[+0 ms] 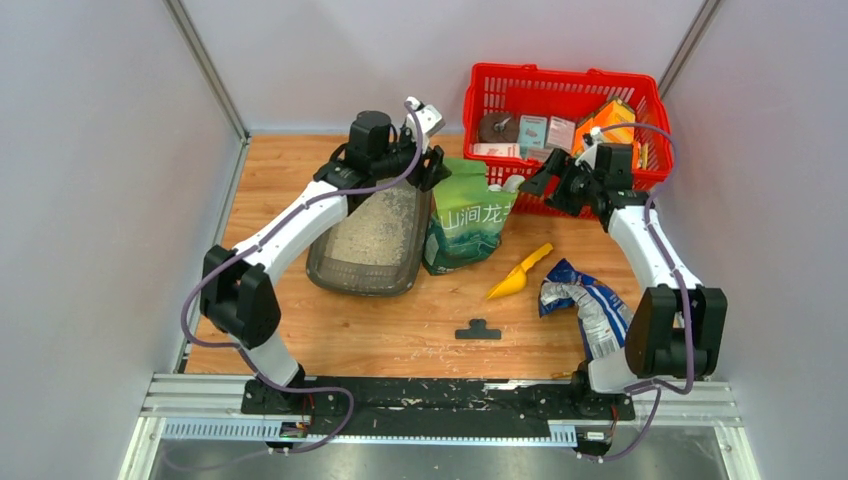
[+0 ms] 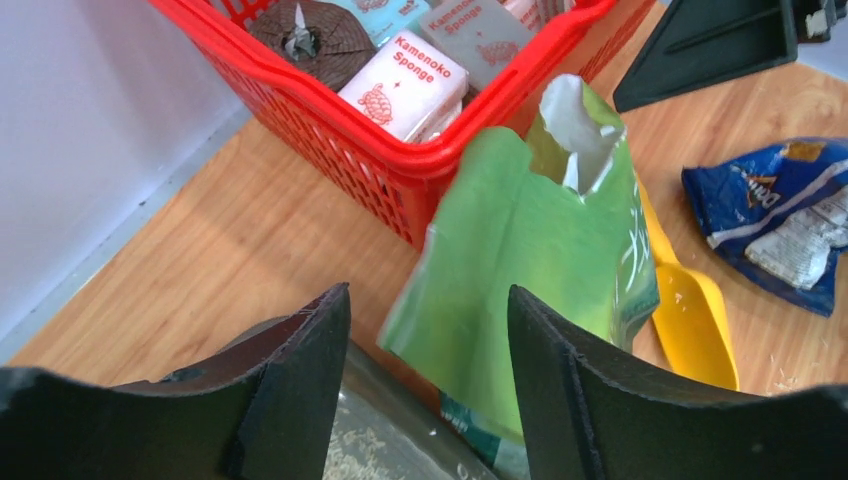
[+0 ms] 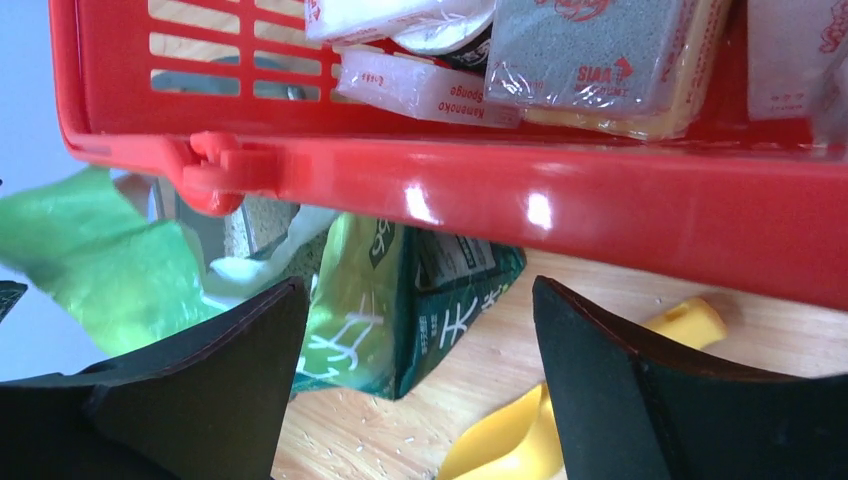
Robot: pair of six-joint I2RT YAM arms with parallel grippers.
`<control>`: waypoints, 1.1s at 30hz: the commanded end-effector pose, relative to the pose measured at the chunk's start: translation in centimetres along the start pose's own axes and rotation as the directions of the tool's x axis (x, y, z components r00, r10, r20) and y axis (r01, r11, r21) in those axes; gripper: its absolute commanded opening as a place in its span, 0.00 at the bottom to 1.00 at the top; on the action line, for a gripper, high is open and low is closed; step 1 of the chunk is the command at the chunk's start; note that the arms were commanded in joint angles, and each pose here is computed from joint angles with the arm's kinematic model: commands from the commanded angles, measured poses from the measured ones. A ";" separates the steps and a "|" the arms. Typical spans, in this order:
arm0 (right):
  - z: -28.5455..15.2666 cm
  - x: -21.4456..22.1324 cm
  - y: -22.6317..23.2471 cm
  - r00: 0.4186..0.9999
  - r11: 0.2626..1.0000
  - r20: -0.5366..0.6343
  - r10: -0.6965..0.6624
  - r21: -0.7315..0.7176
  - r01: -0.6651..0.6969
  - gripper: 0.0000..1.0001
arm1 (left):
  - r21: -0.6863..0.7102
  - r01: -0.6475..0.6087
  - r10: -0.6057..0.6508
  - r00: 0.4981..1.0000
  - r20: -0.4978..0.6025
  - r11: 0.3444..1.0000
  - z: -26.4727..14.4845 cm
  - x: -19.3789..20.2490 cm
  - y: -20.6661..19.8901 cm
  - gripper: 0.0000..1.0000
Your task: Fill the litter box with clean litter
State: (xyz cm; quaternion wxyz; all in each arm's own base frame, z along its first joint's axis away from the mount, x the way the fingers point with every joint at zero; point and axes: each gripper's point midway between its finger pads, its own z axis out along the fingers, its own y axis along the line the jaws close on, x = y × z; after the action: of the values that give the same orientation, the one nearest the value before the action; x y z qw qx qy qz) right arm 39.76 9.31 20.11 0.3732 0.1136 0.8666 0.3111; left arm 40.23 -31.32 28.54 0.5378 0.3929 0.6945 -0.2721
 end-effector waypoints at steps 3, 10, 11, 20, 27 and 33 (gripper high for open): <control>1.2 -4.0 4.8 0.993 0.993 0.117 -0.007 -0.118 0.021 0.84 | 0.020 0.054 -0.056 0.997 0.059 0.998 1.2 -2.9 0.2 0.54; 3.0 -2.1 4.7 0.996 0.998 0.085 -0.029 -0.052 0.034 0.81 | 0.101 0.081 -0.089 0.993 0.076 0.992 -0.1 -3.6 -1.8 0.17; 3.1 -2.1 4.2 0.995 0.999 0.092 -0.028 -0.018 0.030 0.80 | 0.108 0.082 -0.090 0.993 0.071 0.991 -0.5 -3.5 -2.2 0.12; 2.8 -0.7 2.6 0.996 0.998 0.083 -0.046 0.043 0.042 0.68 | 0.166 0.099 -0.112 0.991 0.073 0.981 -2.6 -3.5 -4.2 0.00; 2.4 -0.6 2.8 0.991 0.995 0.083 -0.103 0.027 0.101 0.35 | 0.193 0.081 -0.097 0.992 0.076 0.978 -3.7 -3.9 -5.1 0.00; -0.7 -1.0 5.4 0.967 0.974 0.134 -0.215 -0.042 0.223 0.11 | 0.198 0.020 -0.043 0.993 0.111 0.980 -5.8 -4.9 -5.9 0.00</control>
State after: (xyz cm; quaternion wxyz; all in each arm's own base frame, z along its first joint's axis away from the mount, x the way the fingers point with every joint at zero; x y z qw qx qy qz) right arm 41.02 13.10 20.98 0.4104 0.0772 0.8601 0.2928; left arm 35.26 -32.61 30.96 0.5037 0.3961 0.6732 -0.3691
